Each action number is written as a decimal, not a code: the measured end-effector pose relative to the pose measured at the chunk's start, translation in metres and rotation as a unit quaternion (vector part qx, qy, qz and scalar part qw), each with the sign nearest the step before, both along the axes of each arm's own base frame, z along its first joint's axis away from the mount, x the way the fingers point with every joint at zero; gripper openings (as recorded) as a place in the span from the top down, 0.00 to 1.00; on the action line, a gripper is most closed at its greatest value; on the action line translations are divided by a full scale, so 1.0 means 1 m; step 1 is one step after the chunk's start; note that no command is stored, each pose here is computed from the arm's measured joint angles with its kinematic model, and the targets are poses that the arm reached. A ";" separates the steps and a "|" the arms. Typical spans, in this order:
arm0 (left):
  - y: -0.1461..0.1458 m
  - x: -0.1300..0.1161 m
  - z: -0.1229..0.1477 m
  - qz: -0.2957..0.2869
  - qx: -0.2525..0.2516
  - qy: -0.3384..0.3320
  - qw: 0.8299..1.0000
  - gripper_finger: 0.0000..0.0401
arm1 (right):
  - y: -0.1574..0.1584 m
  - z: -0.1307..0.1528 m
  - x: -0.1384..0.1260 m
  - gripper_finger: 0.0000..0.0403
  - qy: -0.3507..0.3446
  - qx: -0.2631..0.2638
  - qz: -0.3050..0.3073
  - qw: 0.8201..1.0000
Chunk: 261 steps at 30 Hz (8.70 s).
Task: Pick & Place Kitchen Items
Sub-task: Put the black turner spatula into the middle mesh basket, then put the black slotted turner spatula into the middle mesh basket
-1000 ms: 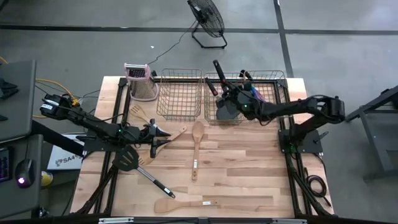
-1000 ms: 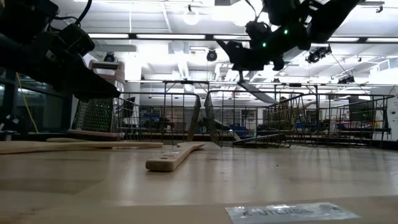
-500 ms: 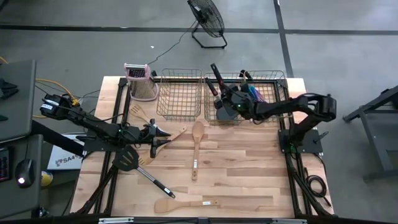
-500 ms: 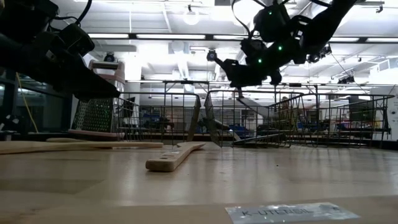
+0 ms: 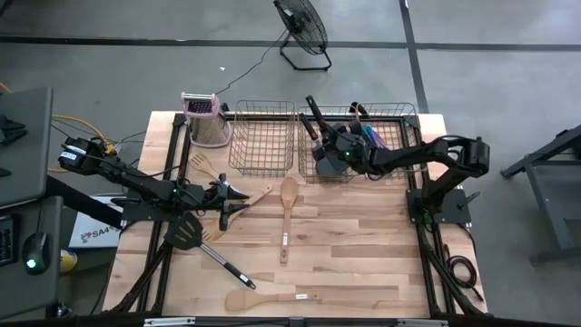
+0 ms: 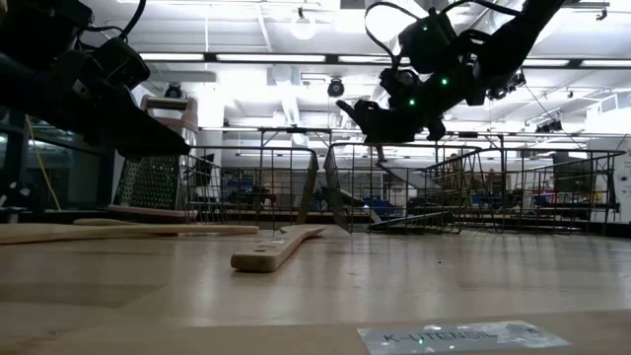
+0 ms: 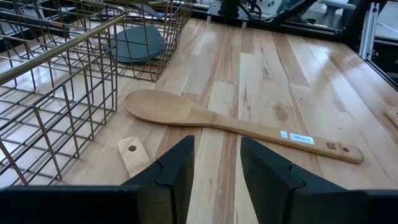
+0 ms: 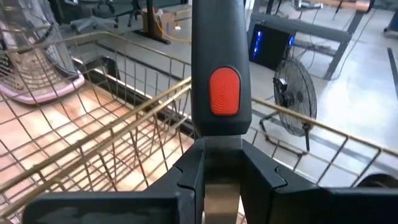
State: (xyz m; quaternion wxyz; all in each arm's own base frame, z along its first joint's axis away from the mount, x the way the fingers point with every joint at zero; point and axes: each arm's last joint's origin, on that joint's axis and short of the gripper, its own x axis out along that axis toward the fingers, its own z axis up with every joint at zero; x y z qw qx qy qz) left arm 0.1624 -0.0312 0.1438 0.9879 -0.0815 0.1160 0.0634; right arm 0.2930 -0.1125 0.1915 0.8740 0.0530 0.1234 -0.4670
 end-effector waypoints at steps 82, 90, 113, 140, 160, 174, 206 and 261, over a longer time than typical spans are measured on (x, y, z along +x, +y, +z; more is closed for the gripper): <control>0.000 0.000 0.000 0.000 0.001 0.002 1.000 0.68 | -0.009 0.037 -0.028 0.54 -0.082 0.134 0.182 0.971; 0.000 0.000 0.000 0.000 0.000 0.002 1.000 0.68 | 0.024 0.054 -0.033 0.54 -0.069 0.158 0.293 0.940; 0.000 0.000 0.000 0.000 0.000 0.002 1.000 0.68 | 0.104 0.029 -0.096 0.55 -0.113 0.115 0.408 0.899; 0.000 0.000 0.000 0.010 -0.015 -0.004 1.000 0.68 | 0.113 0.020 -0.114 0.55 -0.148 0.082 0.404 0.899; -0.007 0.009 0.005 -0.046 -0.075 0.103 0.991 0.68 | 0.114 0.019 -0.114 0.55 -0.147 0.094 0.393 0.903; -0.018 0.019 0.074 -0.142 -0.073 0.312 0.937 0.68 | 0.114 0.019 -0.114 0.55 -0.147 0.093 0.393 0.903; -0.111 -0.016 0.035 -0.277 0.011 0.439 0.855 0.68 | 0.114 0.019 -0.114 0.55 -0.147 0.093 0.394 0.903; -0.137 0.008 0.025 -0.310 0.155 0.413 0.842 0.83 | 0.114 0.018 -0.114 0.55 -0.144 0.094 0.393 0.903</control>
